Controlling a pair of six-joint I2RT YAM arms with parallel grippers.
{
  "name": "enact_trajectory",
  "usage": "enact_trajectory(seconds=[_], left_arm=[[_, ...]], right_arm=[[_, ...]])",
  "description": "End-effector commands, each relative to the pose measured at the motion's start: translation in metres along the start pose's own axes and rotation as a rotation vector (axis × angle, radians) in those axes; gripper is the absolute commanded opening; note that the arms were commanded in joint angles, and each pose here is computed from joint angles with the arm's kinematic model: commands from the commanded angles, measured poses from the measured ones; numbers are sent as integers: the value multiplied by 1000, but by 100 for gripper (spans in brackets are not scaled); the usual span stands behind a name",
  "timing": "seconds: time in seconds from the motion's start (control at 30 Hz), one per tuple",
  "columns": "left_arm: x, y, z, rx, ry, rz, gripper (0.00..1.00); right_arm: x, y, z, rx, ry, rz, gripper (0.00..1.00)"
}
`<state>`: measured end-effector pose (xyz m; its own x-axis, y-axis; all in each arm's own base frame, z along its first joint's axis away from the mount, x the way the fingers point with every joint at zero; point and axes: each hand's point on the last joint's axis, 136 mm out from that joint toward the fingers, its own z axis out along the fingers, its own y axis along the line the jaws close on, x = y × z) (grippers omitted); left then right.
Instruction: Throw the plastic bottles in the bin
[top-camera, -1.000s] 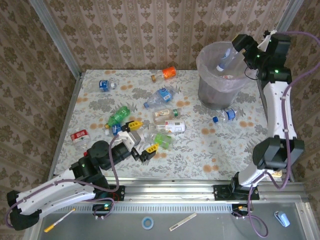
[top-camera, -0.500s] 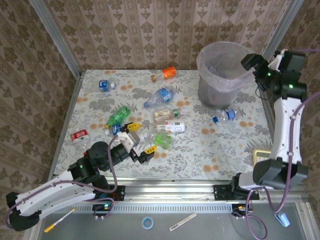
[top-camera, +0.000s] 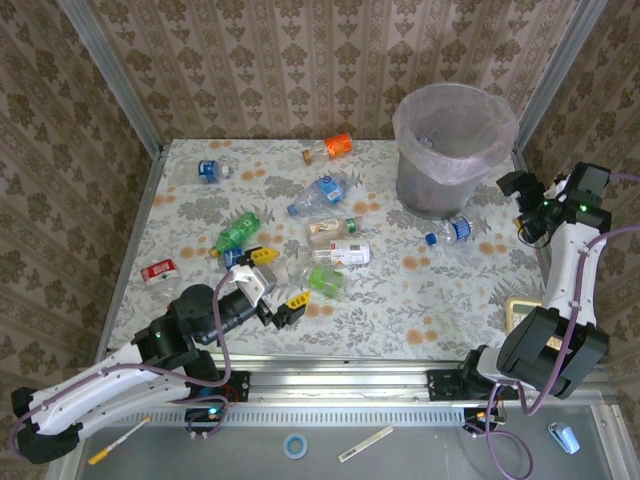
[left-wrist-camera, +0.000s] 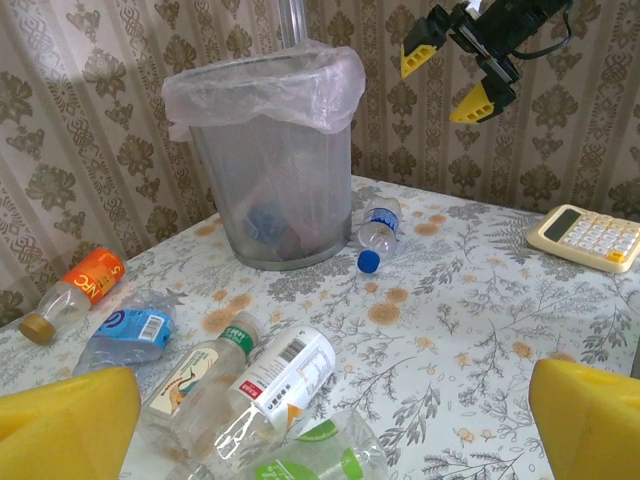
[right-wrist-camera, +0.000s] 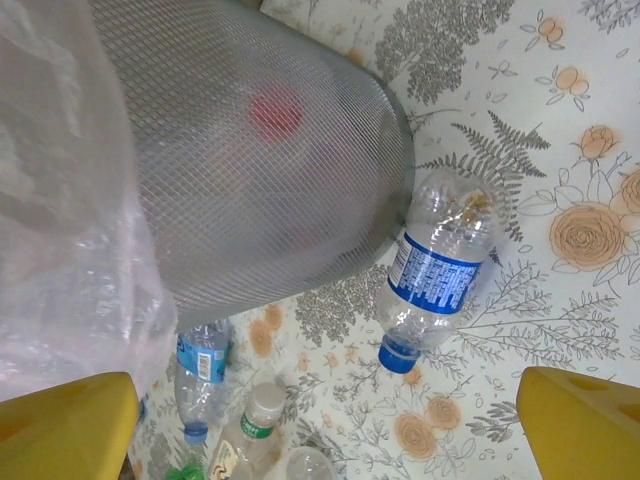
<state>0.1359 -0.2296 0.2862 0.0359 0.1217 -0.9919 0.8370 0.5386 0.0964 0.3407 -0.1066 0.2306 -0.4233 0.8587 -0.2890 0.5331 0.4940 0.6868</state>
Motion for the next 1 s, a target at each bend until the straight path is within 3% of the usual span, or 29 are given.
enact_trajectory(seconds=[0.0, 0.57, 0.97], left_arm=[[-10, 5, -4, -21, -20, -32, 100], [-4, 5, -7, -25, 2, -48, 100], [-1, 7, -9, -37, 14, -51, 100]], right_arm=[[6, -8, 15, -20, 37, 29, 96], [38, -70, 93, 37, 172, 191, 86], [51, -72, 132, 90, 222, 187, 84]])
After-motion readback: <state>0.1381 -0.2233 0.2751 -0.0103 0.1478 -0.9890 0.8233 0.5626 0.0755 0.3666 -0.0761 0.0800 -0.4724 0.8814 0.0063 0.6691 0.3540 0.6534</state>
